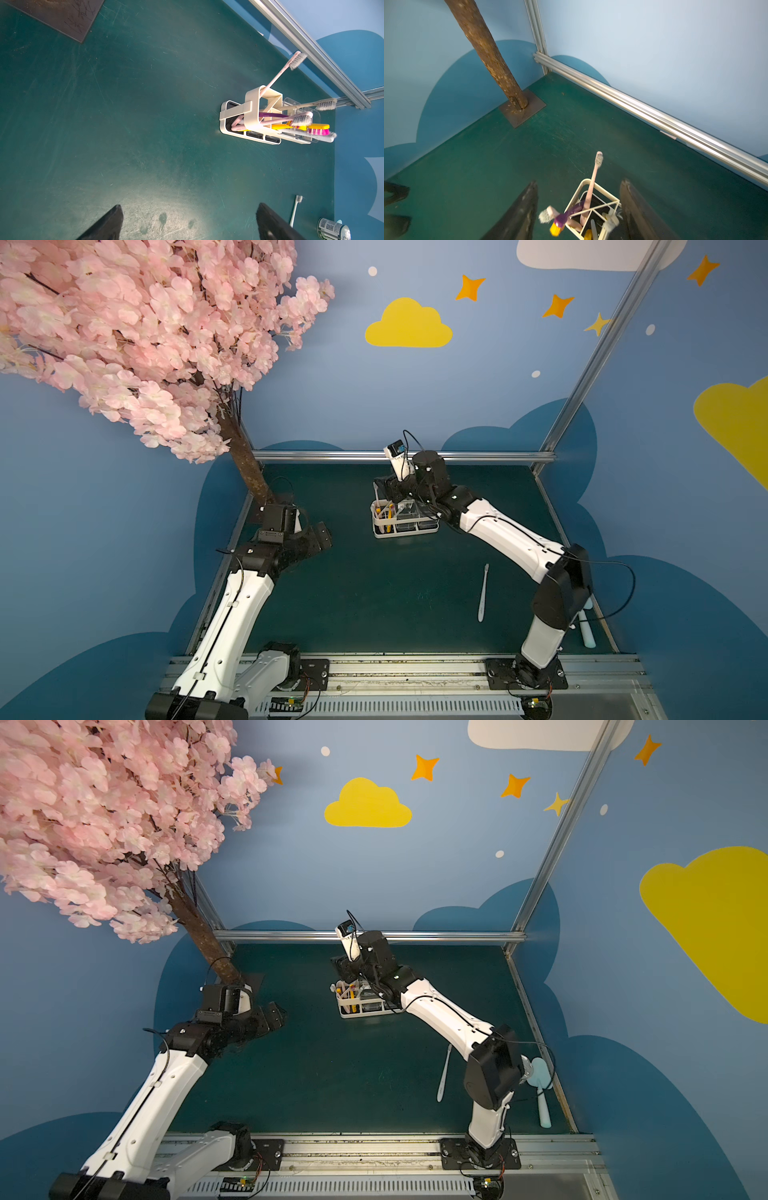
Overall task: Place the toothbrush into the toothbrush holder
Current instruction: Place the toothbrush in the toothbrush holder, then pick up the toothbrush from the center of the board.
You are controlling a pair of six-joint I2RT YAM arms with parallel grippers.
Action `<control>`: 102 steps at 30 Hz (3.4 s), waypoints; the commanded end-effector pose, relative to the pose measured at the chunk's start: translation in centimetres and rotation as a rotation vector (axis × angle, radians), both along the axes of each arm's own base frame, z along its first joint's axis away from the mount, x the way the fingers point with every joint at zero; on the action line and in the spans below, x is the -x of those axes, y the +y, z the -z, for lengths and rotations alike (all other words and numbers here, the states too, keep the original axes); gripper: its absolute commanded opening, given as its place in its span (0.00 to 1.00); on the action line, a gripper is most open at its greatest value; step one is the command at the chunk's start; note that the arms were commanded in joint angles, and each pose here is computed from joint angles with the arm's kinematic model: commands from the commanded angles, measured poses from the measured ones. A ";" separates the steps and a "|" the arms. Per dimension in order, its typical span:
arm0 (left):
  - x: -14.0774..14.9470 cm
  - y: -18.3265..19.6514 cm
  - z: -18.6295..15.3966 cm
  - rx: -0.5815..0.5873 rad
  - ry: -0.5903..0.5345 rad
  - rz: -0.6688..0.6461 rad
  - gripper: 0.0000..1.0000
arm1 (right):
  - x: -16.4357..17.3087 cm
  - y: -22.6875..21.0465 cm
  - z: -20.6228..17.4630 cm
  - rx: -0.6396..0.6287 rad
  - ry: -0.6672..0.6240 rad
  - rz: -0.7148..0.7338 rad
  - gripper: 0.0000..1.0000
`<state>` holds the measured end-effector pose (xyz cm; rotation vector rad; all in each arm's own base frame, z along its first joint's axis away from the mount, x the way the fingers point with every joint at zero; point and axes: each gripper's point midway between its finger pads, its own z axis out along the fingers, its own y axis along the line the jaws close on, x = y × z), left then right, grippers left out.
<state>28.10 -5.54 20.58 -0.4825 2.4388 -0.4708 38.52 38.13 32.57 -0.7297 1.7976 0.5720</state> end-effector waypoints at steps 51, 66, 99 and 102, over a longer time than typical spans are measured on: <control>0.1 -0.9 0.9 0.044 0.033 0.030 1.00 | 11.2 -31.3 30.2 0.312 1.003 0.967 0.51; 0.1 -0.8 0.9 0.044 0.036 0.029 1.00 | 10.5 -30.8 31.7 0.294 1.103 0.909 0.17; 0.2 -0.9 1.0 0.047 0.035 0.033 1.00 | 7.4 -28.2 26.4 0.168 0.957 0.788 0.00; 0.1 -0.9 1.0 0.049 0.035 0.032 1.00 | 6.6 -27.5 24.7 0.139 0.905 0.757 0.00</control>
